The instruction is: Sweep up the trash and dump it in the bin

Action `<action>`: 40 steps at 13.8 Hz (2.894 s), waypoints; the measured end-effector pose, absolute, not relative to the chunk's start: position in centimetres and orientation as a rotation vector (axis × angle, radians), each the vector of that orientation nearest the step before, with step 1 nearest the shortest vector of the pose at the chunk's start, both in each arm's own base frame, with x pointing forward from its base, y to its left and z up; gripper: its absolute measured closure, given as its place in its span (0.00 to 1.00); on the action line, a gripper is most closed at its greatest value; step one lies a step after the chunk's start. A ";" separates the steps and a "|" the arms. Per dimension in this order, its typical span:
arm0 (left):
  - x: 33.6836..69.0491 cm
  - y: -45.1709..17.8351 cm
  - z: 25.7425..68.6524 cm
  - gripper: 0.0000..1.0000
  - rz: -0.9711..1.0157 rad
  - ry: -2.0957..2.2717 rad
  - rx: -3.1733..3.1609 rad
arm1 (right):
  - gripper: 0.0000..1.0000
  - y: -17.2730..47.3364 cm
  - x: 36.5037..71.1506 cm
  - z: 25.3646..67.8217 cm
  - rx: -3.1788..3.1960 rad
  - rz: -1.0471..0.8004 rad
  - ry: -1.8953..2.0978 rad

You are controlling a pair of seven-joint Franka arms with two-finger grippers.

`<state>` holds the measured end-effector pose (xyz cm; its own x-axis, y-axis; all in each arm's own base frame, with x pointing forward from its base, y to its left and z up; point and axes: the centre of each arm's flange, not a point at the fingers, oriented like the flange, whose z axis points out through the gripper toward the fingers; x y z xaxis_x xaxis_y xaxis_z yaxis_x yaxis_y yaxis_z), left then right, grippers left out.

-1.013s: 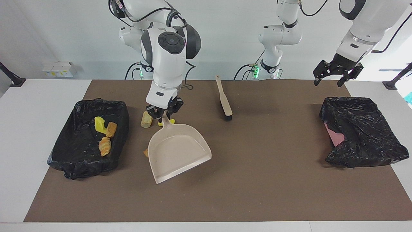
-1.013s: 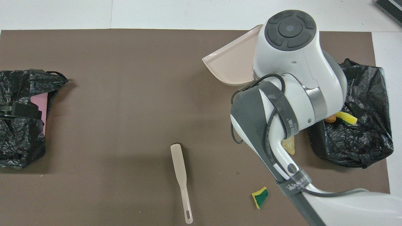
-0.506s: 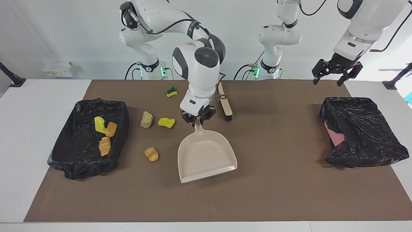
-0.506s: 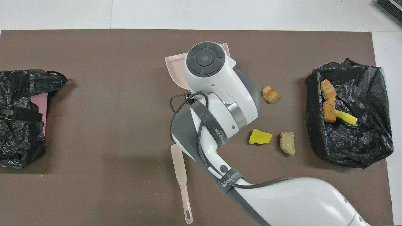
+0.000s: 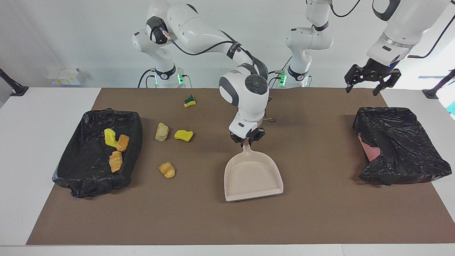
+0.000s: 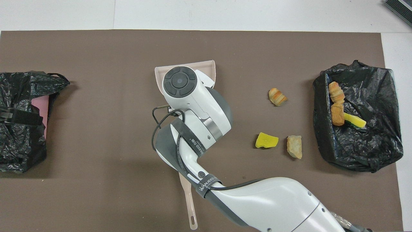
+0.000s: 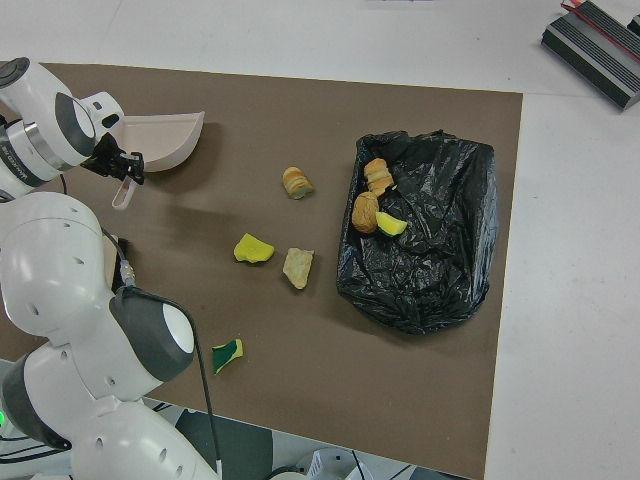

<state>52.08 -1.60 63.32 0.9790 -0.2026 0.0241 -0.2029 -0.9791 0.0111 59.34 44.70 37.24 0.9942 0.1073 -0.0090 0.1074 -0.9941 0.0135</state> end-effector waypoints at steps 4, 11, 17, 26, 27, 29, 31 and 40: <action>52.1 -1.7 63.7 0.00 -0.006 -0.315 3.118 | 0.69 45.3 59.1 36.9 3.136 -0.024 0.161; 55.3 -2.1 63.3 0.00 -0.071 -0.323 3.114 | 0.68 45.9 59.0 35.8 3.175 -0.070 0.037; 55.6 -2.7 63.4 0.00 -0.029 -0.341 3.115 | 0.28 46.7 57.9 39.9 3.203 -0.038 0.031; 55.8 -2.8 63.4 0.00 -0.006 -0.343 3.116 | 0.00 44.8 41.5 47.0 3.113 -0.262 0.208; 55.8 -2.8 63.4 0.00 -0.006 -0.342 3.116 | 0.00 44.5 39.7 46.2 3.102 -0.265 0.231; 55.8 -2.8 63.3 0.00 -0.007 -0.342 3.116 | 0.00 43.7 36.7 43.9 3.107 -0.254 0.263; 55.8 -3.1 62.9 0.00 -0.020 -0.351 3.114 | 0.00 42.4 34.0 41.6 3.108 -0.263 0.273; 56.2 -16.8 52.8 0.00 -0.002 -0.457 3.083 | 0.26 43.3 29.4 34.3 3.121 -0.230 0.360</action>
<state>56.23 -16.84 52.85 0.9571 -0.2898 0.0023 -0.2897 -0.9568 0.0245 29.44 43.30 34.28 0.9632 0.2270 -0.1439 0.2257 -0.9739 -0.0254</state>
